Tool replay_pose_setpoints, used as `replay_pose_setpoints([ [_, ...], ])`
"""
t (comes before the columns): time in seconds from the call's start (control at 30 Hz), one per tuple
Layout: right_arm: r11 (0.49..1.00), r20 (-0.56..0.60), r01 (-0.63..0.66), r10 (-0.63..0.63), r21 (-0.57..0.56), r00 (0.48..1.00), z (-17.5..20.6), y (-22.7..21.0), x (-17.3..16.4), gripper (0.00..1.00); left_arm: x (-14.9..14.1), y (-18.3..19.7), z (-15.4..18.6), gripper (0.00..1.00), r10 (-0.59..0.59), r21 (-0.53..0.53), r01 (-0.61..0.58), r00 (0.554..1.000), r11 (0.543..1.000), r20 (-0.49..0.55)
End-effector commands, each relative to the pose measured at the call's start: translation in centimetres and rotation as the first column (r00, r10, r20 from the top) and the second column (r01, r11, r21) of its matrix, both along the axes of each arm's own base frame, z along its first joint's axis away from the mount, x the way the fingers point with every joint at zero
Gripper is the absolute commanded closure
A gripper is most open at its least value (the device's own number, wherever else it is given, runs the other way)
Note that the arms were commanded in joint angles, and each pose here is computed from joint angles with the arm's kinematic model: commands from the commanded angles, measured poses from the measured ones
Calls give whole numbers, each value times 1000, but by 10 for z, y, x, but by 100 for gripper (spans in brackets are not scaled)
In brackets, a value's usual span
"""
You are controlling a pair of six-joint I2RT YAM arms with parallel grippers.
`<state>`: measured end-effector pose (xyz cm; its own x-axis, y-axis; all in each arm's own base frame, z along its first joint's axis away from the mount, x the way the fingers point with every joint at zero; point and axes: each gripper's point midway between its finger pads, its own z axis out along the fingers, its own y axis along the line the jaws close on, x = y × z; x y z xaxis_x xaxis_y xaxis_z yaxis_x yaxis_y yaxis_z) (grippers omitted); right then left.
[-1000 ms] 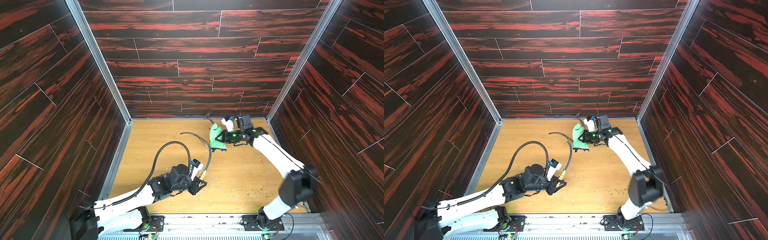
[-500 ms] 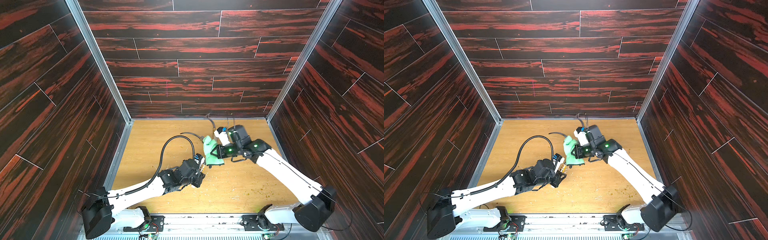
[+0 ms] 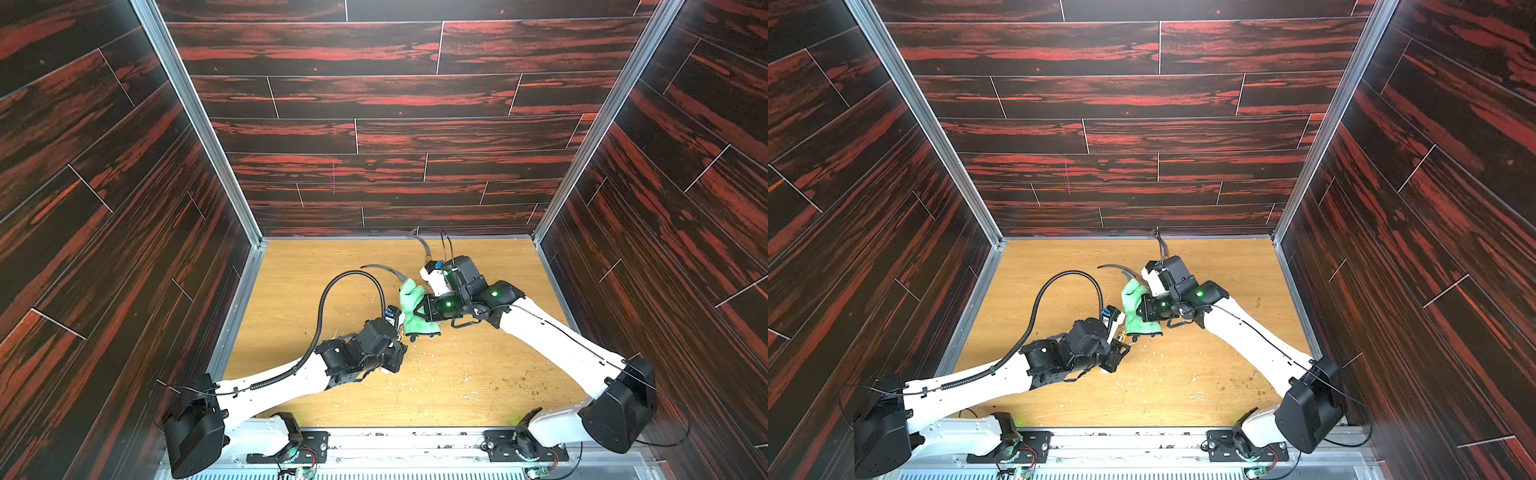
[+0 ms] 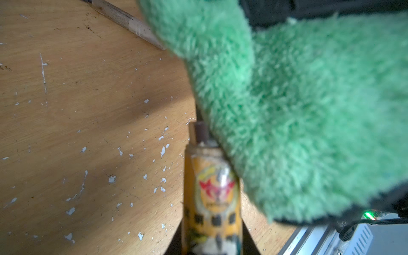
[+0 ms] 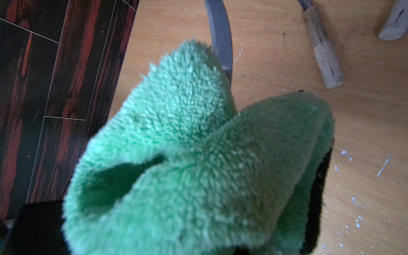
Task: Wipe small sickles with rags
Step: Wipe the small sickle.
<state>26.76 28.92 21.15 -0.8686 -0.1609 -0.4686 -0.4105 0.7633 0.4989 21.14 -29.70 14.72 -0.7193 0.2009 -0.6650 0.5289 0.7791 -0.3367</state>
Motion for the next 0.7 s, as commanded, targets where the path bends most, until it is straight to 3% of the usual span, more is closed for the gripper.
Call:
replay_pose_setpoints([
  [0.0,999,-31,1,-3,-50,1000,-22,3,1,100,4,-16,28,100,-35,-89,42,996,995,79],
  [0.33,999,-48,31,-33,-41,998,-37,6,42,100,-15,-14,50,100,-85,-203,105,991,974,108],
  [0.67,999,-51,35,-36,-24,998,-40,9,78,100,-34,-18,44,100,-150,-240,163,986,957,73],
])
